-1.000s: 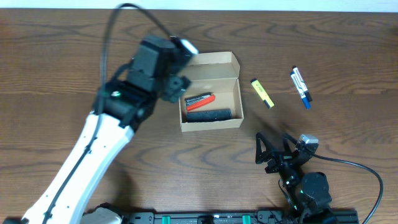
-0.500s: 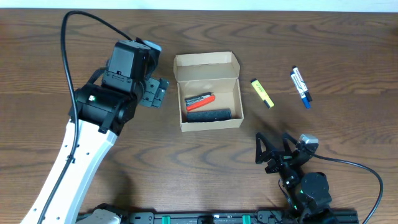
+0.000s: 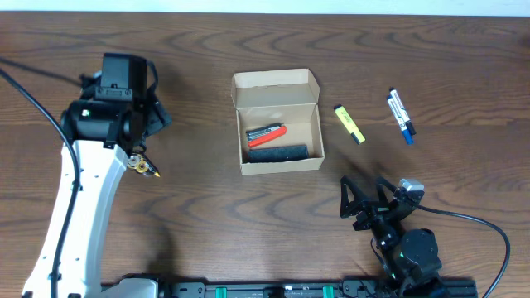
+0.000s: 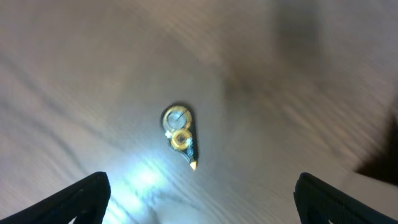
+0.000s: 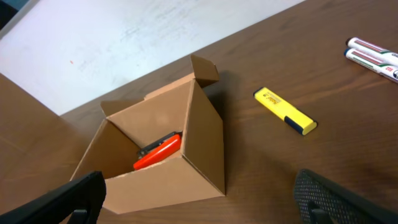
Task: Pack container
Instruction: 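Release the stapler and move the left gripper to the correction tape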
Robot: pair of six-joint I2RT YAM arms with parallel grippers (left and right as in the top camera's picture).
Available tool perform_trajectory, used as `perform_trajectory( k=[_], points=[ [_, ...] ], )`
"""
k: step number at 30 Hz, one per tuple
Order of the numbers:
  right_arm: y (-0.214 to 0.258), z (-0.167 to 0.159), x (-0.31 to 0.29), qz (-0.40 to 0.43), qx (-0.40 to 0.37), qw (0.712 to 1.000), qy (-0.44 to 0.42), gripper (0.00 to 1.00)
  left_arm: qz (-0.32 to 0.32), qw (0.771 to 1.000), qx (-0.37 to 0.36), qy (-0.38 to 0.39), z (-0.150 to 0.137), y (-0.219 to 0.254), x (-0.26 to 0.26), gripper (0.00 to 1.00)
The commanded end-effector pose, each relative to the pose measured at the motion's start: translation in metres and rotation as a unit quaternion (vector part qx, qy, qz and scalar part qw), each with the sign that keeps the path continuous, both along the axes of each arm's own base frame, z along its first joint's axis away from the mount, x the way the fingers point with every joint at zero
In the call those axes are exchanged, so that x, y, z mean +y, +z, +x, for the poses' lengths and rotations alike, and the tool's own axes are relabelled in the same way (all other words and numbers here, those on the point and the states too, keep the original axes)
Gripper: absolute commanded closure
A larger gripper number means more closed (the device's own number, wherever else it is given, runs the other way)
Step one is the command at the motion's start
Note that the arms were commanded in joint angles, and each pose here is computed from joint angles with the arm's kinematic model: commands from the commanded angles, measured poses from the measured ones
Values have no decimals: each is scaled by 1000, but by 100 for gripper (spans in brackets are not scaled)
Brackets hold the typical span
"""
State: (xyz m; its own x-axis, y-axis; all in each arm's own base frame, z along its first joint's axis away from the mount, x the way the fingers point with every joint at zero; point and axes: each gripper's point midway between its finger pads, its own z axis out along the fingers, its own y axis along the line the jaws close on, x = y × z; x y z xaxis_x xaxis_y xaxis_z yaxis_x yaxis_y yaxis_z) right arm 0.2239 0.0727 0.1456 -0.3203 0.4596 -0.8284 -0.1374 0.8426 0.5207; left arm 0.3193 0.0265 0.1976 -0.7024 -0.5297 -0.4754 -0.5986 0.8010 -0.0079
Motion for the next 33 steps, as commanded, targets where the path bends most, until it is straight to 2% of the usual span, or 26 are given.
perform_trajectory(
  k=[1, 6, 12, 25, 33],
  points=[
    [-2, 1, -4, 3, 3, 1000, -10, 1, -22, 993, 17, 118, -13, -38, 11, 5],
    [-2, 1, -4, 3, 3, 1000, -10, 1, -29, 986, 14, 166, -20, -77, 15, 5],
    [-2, 1, -4, 3, 3, 1000, -10, 1, -39, 982, 26, 184, -22, -121, 25, 5],
    [-2, 1, -4, 3, 3, 1000, -10, 1, -96, 984, 85, 122, -5, -184, 26, 5],
    [-2, 1, -4, 3, 3, 1000, -10, 1, -95, 983, 105, 114, -6, -203, 34, 2]
  ],
)
